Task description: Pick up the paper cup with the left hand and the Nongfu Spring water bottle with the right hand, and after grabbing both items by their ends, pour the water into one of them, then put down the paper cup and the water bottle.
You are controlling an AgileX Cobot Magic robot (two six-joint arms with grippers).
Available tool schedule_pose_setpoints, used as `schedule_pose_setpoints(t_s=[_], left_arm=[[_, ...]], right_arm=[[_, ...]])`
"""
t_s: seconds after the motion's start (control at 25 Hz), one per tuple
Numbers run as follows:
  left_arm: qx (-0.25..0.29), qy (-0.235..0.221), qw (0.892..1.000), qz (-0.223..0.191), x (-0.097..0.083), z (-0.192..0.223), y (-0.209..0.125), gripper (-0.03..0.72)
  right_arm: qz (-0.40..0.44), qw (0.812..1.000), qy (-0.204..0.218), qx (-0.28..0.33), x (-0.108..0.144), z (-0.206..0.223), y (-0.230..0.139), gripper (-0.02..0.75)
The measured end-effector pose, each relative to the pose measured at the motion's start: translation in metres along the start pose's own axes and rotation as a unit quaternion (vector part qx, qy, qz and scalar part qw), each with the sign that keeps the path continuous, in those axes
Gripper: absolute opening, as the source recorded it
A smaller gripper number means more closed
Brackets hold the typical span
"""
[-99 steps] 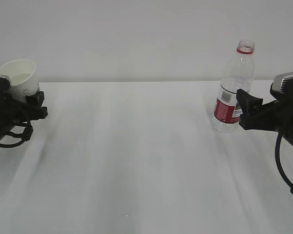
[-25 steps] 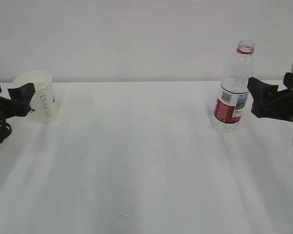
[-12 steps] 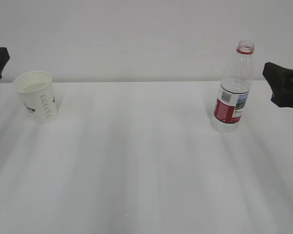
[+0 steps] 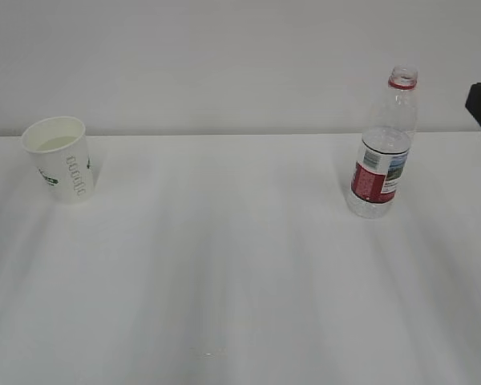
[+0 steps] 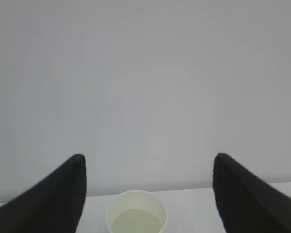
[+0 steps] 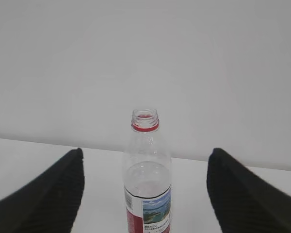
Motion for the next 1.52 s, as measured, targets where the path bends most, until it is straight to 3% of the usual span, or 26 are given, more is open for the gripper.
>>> schedule_pose_setpoints(t_s=[0.48,1.0,1.2,1.52], left_arm=[[0.006,0.001,0.999,0.034,0.002,-0.082,0.032,0.588],[0.02,0.017,0.999,0.033,0.006,-0.166,0.028,0.583],[0.057,0.001,0.997,0.043,0.002,-0.183,0.013,0.58],[0.108,-0.03,0.992,0.063,-0.006,-0.202,-0.007,0.58]], right_arm=[[0.0,1.0,0.017,0.009,0.005,-0.057,0.014,0.593],[-0.005,0.999,0.032,0.042,0.007,-0.11,0.006,0.593],[-0.018,0.997,0.034,0.061,0.006,-0.133,-0.004,0.593],[-0.015,0.992,-0.017,0.124,-0.01,-0.168,-0.022,0.592]])
Point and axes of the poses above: a point on each arm's last joint axis where the gripper is mounted, z pointing out along that axis toward the gripper, x along the wrist's bending axis when the last joint is at zero, y = z × x, the point moved 5 cm from there along z, pointing out along that axis toward the gripper, and after that the axes turned 8 degrees about z, right-handed, at the moved point
